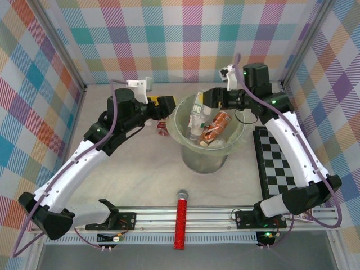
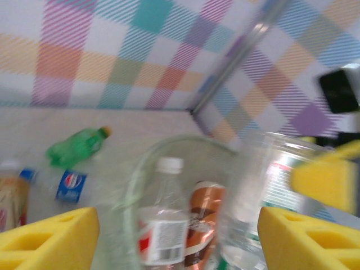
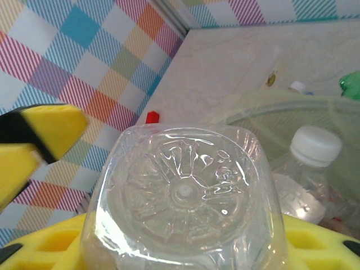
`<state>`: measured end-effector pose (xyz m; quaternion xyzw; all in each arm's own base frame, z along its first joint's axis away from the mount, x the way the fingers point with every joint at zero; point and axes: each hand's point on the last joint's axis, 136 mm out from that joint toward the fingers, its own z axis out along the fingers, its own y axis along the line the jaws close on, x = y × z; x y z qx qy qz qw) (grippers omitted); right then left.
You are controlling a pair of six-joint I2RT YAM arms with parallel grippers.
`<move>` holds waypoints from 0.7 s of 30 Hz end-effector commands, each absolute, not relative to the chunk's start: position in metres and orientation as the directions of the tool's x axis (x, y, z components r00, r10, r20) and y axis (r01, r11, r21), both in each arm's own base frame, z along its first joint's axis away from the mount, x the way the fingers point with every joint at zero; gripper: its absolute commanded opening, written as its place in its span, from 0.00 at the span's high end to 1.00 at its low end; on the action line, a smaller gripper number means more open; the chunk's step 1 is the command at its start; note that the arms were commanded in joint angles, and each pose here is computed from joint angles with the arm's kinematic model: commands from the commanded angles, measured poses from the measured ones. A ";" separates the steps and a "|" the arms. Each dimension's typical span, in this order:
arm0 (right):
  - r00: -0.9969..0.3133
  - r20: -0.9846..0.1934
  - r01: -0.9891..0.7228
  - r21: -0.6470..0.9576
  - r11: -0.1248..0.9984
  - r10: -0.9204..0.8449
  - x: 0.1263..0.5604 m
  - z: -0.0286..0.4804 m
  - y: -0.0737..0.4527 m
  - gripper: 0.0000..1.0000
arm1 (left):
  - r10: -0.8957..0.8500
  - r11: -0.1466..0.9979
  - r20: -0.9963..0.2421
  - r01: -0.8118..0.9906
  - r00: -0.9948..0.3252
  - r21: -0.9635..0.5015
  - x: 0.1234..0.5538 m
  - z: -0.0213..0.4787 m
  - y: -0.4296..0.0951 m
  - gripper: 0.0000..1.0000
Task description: Put the plastic bottles in the bin
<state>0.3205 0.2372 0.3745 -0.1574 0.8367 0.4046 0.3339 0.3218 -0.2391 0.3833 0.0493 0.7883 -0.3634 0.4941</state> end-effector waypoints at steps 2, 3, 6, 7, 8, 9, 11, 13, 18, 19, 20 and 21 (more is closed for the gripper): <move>-0.708 -0.705 -0.552 0.527 0.646 -0.031 0.320 0.350 0.246 0.50 | -0.352 0.700 -0.697 0.319 -0.625 -0.639 0.327 0.337 -0.245 0.29; -0.708 -0.705 -0.553 0.524 0.648 -0.034 0.319 0.345 0.249 0.50 | -0.367 0.697 -0.686 0.303 -0.628 -0.650 0.328 0.332 -0.244 0.31; -0.718 -0.694 -0.555 0.529 0.642 -0.049 0.317 0.329 0.260 0.51 | -0.405 0.669 -0.664 0.291 -0.629 -0.684 0.330 0.327 -0.247 0.35; -0.726 -0.686 -0.552 0.534 0.640 -0.054 0.316 0.324 0.264 0.51 | -0.408 0.664 -0.656 0.288 -0.635 -0.691 0.330 0.326 -0.248 0.36; -0.735 -0.676 -0.549 0.539 0.639 -0.062 0.315 0.318 0.267 0.51 | -0.408 0.661 -0.651 0.284 -0.640 -0.694 0.330 0.324 -0.249 0.36; -0.744 -0.665 -0.545 0.542 0.639 -0.070 0.314 0.312 0.270 0.51 | -0.407 0.660 -0.646 0.281 -0.646 -0.697 0.330 0.321 -0.250 0.37; -0.766 -0.638 -0.527 0.552 0.646 -0.080 0.311 0.298 0.273 0.51 | -0.407 0.657 -0.639 0.277 -0.653 -0.701 0.331 0.319 -0.251 0.38; -0.786 -0.613 -0.500 0.560 0.661 -0.075 0.310 0.285 0.272 0.51 | -0.410 0.654 -0.630 0.269 -0.659 -0.707 0.331 0.315 -0.251 0.39; -0.804 -0.586 -0.488 0.556 0.673 -0.099 0.299 0.272 0.275 0.47 | -0.417 0.651 -0.627 0.265 -0.658 -0.712 0.331 0.312 -0.251 0.41; -0.806 -0.582 -0.487 0.553 0.676 -0.105 0.297 0.273 0.274 0.41 | -0.417 0.650 -0.627 0.266 -0.659 -0.712 0.331 0.312 -0.251 0.41; -0.803 -0.585 -0.493 0.544 0.678 -0.114 0.295 0.279 0.272 0.33 | -0.416 0.652 -0.628 0.266 -0.658 -0.710 0.331 0.312 -0.251 0.41; -0.800 -0.587 -0.500 0.540 0.677 -0.123 0.292 0.286 0.271 0.27 | -0.415 0.652 -0.627 0.266 -0.659 -0.710 0.331 0.311 -0.251 0.41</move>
